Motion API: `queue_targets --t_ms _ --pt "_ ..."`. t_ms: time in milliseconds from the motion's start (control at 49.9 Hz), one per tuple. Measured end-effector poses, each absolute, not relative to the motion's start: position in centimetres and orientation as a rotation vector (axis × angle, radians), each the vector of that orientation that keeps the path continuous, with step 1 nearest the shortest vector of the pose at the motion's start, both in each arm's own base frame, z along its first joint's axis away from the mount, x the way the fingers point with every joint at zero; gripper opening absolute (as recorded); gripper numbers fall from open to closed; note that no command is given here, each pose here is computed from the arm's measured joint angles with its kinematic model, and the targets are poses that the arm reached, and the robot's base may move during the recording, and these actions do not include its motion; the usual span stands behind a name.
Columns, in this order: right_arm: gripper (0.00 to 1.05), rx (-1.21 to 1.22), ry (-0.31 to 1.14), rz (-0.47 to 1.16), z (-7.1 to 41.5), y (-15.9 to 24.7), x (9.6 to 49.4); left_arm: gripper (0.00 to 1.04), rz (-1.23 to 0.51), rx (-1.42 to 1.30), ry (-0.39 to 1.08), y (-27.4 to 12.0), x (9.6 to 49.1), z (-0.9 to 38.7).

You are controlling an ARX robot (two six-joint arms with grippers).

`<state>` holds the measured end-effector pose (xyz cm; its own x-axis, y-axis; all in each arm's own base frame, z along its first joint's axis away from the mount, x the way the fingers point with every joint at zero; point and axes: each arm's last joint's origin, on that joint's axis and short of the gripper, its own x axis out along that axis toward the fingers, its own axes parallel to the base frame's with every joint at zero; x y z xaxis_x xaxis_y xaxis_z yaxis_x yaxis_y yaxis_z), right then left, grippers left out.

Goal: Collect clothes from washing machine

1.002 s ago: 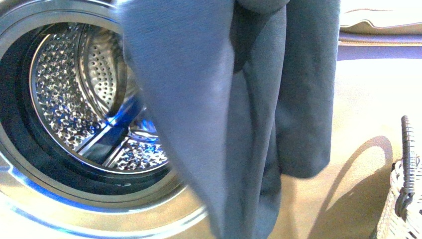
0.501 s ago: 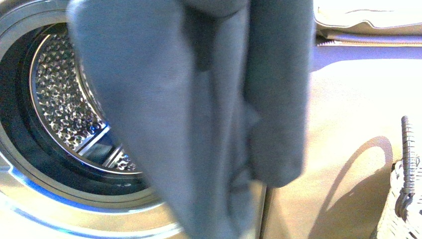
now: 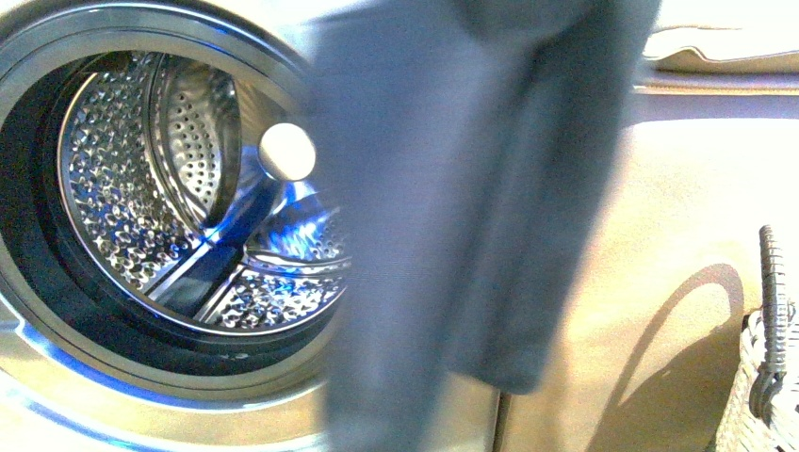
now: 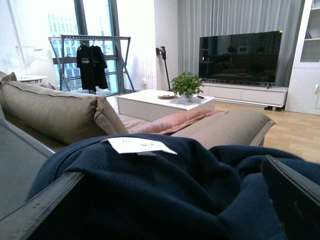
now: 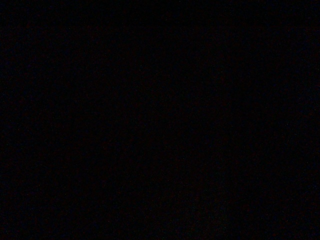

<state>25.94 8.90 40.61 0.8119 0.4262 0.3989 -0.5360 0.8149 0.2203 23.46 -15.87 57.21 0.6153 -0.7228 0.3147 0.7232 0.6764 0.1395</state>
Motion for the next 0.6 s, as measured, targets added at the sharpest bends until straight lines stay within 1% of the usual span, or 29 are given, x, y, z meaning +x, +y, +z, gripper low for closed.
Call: queue_targets --t_ms 361,521,601 --pt "0.09 0.262 -0.496 0.451 44.1 2.0 20.8 0.98 -0.836 -0.001 -0.364 -15.9 23.4 57.2" --pt "0.09 0.18 -0.57 0.385 46.5 -2.0 18.4 0.98 -0.833 -0.002 -0.365 -15.9 23.4 57.3" --pt "0.09 0.146 -0.592 0.366 47.3 -3.1 17.6 0.98 -0.833 -0.002 -0.365 -15.9 23.4 57.3"
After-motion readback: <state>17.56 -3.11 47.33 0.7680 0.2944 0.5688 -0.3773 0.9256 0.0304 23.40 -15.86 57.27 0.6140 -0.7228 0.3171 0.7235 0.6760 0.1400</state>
